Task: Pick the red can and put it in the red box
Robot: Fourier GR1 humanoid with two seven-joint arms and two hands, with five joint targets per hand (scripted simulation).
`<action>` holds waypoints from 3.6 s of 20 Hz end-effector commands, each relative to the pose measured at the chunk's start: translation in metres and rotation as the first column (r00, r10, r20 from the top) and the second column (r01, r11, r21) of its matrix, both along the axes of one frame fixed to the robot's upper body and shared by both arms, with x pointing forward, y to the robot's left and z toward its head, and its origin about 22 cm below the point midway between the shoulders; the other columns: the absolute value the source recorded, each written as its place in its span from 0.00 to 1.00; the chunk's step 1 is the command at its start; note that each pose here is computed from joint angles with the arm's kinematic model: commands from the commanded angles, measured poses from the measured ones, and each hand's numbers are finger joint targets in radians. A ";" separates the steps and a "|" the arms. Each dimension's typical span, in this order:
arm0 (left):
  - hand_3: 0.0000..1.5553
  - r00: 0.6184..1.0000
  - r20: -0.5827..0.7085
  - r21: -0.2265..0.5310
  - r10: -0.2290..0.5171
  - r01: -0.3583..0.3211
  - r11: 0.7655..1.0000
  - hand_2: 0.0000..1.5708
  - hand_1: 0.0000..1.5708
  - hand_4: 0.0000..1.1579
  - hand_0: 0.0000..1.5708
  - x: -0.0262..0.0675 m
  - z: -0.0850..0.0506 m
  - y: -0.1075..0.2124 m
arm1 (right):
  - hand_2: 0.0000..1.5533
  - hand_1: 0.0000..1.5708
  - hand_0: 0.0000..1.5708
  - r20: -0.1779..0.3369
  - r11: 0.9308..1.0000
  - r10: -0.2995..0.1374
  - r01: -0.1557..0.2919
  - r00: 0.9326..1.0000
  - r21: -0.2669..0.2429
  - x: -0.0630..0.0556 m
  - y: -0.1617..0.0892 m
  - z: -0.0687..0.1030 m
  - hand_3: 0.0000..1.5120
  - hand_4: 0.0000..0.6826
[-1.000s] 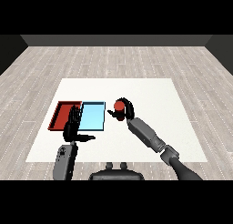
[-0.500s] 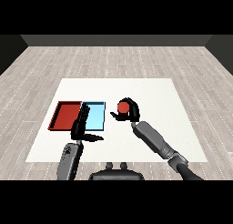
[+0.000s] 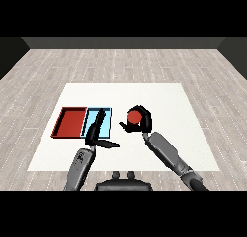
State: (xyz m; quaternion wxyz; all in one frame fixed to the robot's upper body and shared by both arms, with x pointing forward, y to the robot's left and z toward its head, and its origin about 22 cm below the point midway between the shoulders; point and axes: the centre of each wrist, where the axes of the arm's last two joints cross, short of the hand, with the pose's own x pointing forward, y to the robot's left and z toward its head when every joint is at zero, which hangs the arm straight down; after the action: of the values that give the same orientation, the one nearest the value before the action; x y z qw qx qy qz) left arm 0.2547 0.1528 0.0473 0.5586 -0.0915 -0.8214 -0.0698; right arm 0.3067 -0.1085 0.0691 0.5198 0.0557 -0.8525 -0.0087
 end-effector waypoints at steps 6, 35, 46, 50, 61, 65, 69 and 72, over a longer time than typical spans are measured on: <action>0.00 0.998 -0.065 0.006 -0.021 0.021 1.000 0.00 0.00 0.00 0.00 0.0023 -0.017 -0.018 | 0.92 0.92 0.92 0.054 0.999 0.038 -0.038 0.998 -0.003 -0.002 -0.007 0.018 0.92 0.91; 0.00 0.981 -0.169 -0.063 -0.097 0.087 0.994 0.00 0.00 0.00 0.00 0.0121 -0.050 -0.071 | 0.94 0.96 0.96 0.071 0.989 0.116 -0.122 0.991 0.082 -0.048 0.052 0.015 0.94 0.96; 0.00 0.982 -0.177 -0.074 -0.070 0.057 0.996 0.00 0.00 0.00 0.00 0.0188 -0.029 -0.088 | 0.94 0.96 0.96 0.092 0.988 0.133 -0.139 0.987 0.069 -0.027 0.057 0.015 0.93 0.93; 0.92 0.964 -0.256 -0.110 0.077 -0.108 0.988 0.94 0.92 0.96 0.92 0.0249 -0.048 -0.083 | 0.94 0.99 0.99 0.077 0.988 0.134 -0.140 0.988 0.073 -0.029 0.057 0.008 0.92 0.96; 0.95 0.974 -0.185 -0.085 0.128 -0.145 0.986 0.99 1.00 0.98 1.00 0.0280 -0.043 -0.087 | 0.93 0.94 0.94 0.064 0.987 0.148 -0.151 0.987 0.057 -0.042 0.050 0.028 0.92 0.94; 0.96 0.981 -0.106 -0.115 0.159 -0.171 0.978 1.00 1.00 0.98 1.00 0.0194 -0.051 -0.076 | 0.92 0.95 0.95 0.039 0.980 0.170 -0.174 0.985 0.101 -0.049 0.053 0.010 0.91 0.87; 0.97 0.986 -0.073 -0.139 0.150 -0.159 0.977 1.00 1.00 0.99 1.00 0.0260 -0.044 -0.080 | 0.00 0.00 0.00 -0.013 0.989 0.146 -0.146 0.989 0.021 -0.035 0.051 0.007 0.00 0.00; 0.97 0.986 -0.073 -0.140 0.149 -0.158 0.977 1.00 1.00 0.99 1.00 0.0258 -0.045 -0.081 | 0.00 0.00 0.00 -0.022 0.990 0.142 -0.142 0.990 -0.006 -0.035 0.051 0.007 0.00 0.00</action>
State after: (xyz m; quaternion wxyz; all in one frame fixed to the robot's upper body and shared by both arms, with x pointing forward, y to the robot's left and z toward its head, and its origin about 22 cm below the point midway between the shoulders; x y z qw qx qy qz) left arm 0.2800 0.0771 -0.0064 0.5998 -0.0530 -0.7980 0.0268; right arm 0.2697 -0.0581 0.0805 0.5135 0.1292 -0.8481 0.0168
